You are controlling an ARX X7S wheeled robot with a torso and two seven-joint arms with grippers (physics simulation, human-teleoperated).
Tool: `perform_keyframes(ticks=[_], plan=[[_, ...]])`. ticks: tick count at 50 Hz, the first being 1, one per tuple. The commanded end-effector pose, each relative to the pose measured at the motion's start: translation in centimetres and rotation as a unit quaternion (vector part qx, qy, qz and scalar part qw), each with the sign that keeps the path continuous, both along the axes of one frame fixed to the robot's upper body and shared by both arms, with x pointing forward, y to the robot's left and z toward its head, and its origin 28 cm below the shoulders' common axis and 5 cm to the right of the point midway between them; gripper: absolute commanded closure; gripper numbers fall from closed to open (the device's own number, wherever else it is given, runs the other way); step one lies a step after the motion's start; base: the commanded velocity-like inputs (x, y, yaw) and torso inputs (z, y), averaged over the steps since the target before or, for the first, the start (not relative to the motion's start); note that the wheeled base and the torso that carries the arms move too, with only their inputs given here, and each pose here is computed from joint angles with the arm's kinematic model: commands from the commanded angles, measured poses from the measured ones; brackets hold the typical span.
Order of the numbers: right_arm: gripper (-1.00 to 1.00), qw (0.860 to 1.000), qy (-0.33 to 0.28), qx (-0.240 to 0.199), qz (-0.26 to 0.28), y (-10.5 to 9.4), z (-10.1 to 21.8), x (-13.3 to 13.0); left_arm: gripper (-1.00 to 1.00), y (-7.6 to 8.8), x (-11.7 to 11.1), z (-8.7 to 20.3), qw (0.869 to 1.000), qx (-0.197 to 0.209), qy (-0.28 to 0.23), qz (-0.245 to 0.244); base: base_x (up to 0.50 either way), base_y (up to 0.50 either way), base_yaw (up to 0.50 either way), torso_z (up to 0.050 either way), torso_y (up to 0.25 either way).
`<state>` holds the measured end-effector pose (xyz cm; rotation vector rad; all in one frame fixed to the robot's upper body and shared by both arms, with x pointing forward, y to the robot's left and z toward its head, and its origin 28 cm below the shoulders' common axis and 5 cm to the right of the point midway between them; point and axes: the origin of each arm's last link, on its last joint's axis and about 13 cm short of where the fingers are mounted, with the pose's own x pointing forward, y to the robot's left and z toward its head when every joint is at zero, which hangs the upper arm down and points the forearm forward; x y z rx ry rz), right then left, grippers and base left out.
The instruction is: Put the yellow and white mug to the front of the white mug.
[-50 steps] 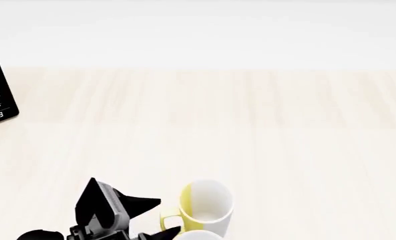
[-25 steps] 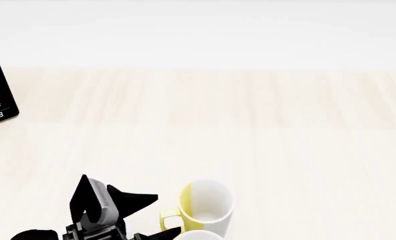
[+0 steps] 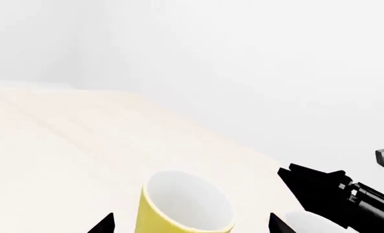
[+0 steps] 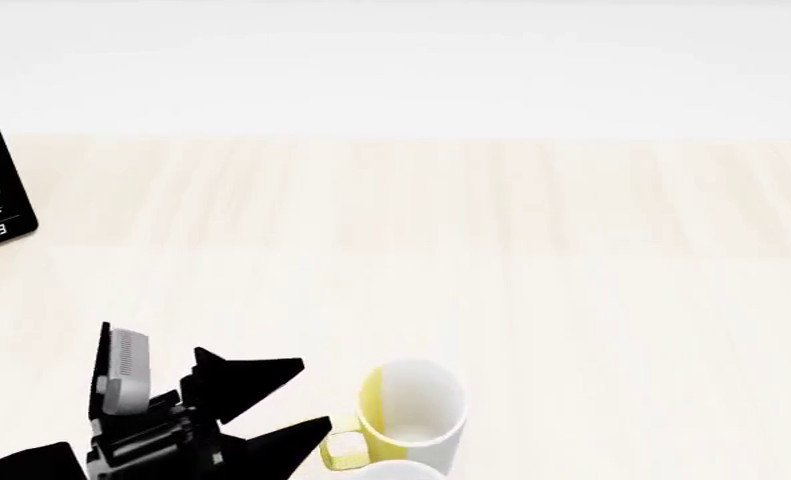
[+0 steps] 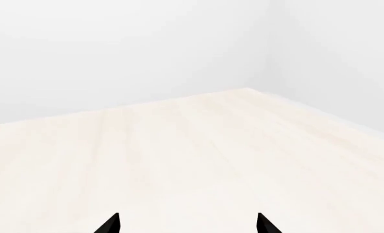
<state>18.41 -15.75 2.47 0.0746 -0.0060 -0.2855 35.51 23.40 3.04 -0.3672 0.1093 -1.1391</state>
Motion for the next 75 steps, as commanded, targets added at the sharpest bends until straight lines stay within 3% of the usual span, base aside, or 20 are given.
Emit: perform_keyframes(ticks=[1, 12, 30, 36, 39, 43, 47, 51, 54, 58, 60, 61, 62, 63, 64, 65, 71, 73, 74, 75], plan=[[-1.00, 1.000, 0.001, -0.001, 0.001, 0.1, 0.0, 0.0, -1.00, 0.7, -0.4, 1.1, 0.998, -0.058, -0.004, -0.020, 0.00, 0.00, 0.00, 0.000, 0.000], [-1.00, 1.000, -0.004, 0.000, 0.003, 0.1, 0.3, -0.1, -1.00, 1.3, -1.4, 1.7, 0.996, -0.091, -0.019, 0.004, 0.00, 0.00, 0.00, 0.000, 0.000], [-1.00, 1.000, -0.010, -0.004, 0.004, 0.2, 0.6, -0.2, -1.00, 3.7, -5.3, 0.1, 0.979, -0.115, -0.068, 0.153, 0.00, 0.00, 0.00, 0.000, 0.000], [-1.00, 1.000, -0.016, -0.005, 0.005, 0.3, 0.9, -0.4, -1.00, 3.6, -7.6, 0.1, 0.945, -0.109, -0.121, 0.283, 0.00, 0.00, 0.00, 0.000, 0.000], [-1.00, 1.000, -0.018, -0.006, 0.004, 0.3, 0.9, -0.4, -1.00, 3.4, -8.3, 0.0, 0.944, -0.121, -0.120, 0.281, 0.00, 0.00, 0.00, 0.000, 0.000], [-1.00, 1.000, -0.025, -0.006, 0.002, 0.3, 1.0, -0.4, -1.00, 2.9, -9.1, 0.7, 0.911, -0.122, -0.143, 0.367, 0.00, 0.00, 0.00, 0.000, 0.000], [-1.00, 1.000, -0.028, -0.009, 0.000, 0.4, 0.8, -0.2, -1.00, 1.9, -10.1, 0.7, 0.897, -0.131, -0.155, 0.393, 0.00, 0.00, 0.00, 0.000, 0.000], [-1.00, 0.999, -0.038, -0.013, 0.000, 0.5, 1.1, -0.3, -1.00, 1.4, -11.1, 1.2, 0.862, -0.137, -0.187, 0.451, 0.00, 0.00, 0.00, 0.000, 0.000], [-1.00, 0.999, -0.049, -0.015, -0.006, 0.5, 1.2, -0.4, -1.00, 1.0, -12.3, 1.6, 0.850, -0.162, -0.191, 0.463, 0.00, 0.00, 0.00, 0.000, 0.000], [-1.00, 0.997, -0.072, -0.021, -0.012, 0.4, 1.7, -0.7, -1.00, 1.2, -14.0, 2.8, 0.811, -0.169, -0.231, 0.511, 0.00, 0.00, 0.00, 0.000, 0.000], [-1.00, 0.997, -0.079, -0.023, -0.011, 0.5, 1.7, -0.8, -1.00, 1.4, -14.4, 3.2, 0.807, -0.177, -0.224, 0.517, 0.00, 0.00, 0.00, 0.000, 0.000], [-1.00, 0.995, -0.091, -0.029, -0.012, 0.6, 1.9, -0.8, -1.00, 1.4, -14.8, 3.6, 0.785, -0.179, -0.244, 0.541, 0.00, 0.00, 0.00, 0.000, 0.000], [-1.00, 0.994, -0.105, -0.033, -0.009, 0.7, 2.1, -0.9, -1.00, 1.4, -15.0, 3.6, 0.779, -0.174, -0.252, 0.548, 0.00, 0.00, 0.00, 0.000, 0.000], [-1.00, 0.991, -0.123, -0.044, -0.012, 0.8, 2.4, -1.1, -1.00, 1.4, -15.3, 3.8, 0.758, -0.180, -0.266, 0.569, 0.00, 0.00, 0.00, 0.000, 0.000], [-1.00, 0.990, -0.129, -0.047, -0.014, 0.8, 2.5, -1.1, -1.00, 1.3, -15.4, 3.8, 0.755, -0.180, -0.265, 0.572, 0.00, 0.00, 0.00, 0.000, 0.000], [-1.00, 0.988, -0.145, -0.051, -0.017, 0.8, 2.7, -1.3, -1.00, 1.3, -15.9, 3.9, 0.735, -0.189, -0.276, 0.590, 0.00, 0.00, 0.00, 0.000, 0.000], [-1.00, 0.984, -0.160, -0.072, -0.046, 0.7, 3.3, -1.6, -1.00, 1.1, -18.0, 4.7, 0.700, -0.208, -0.323, 0.601, 0.00, 0.00, 0.00, 0.000, 0.000], [-1.00, 0.983, -0.159, -0.074, -0.058, 0.6, 3.5, -1.7, -1.00, 1.0, -18.6, 5.0, 0.705, -0.213, -0.327, 0.592, 0.00, 0.00, 0.00, 0.000, 0.000], [-1.00, 0.983, -0.159, -0.076, -0.061, 0.5, 3.6, -1.8, -1.00, 1.0, -18.8, 5.1, 0.695, -0.214, -0.337, 0.598, 0.00, 0.00, 0.00, 0.000, 0.000], [-1.00, 0.982, -0.161, -0.077, -0.065, 0.5, 3.8, -1.9, -1.00, 1.0, -18.9, 5.2, 0.704, -0.214, -0.331, 0.591, 0.00, 0.00, 0.00, 0.000, 0.000]])
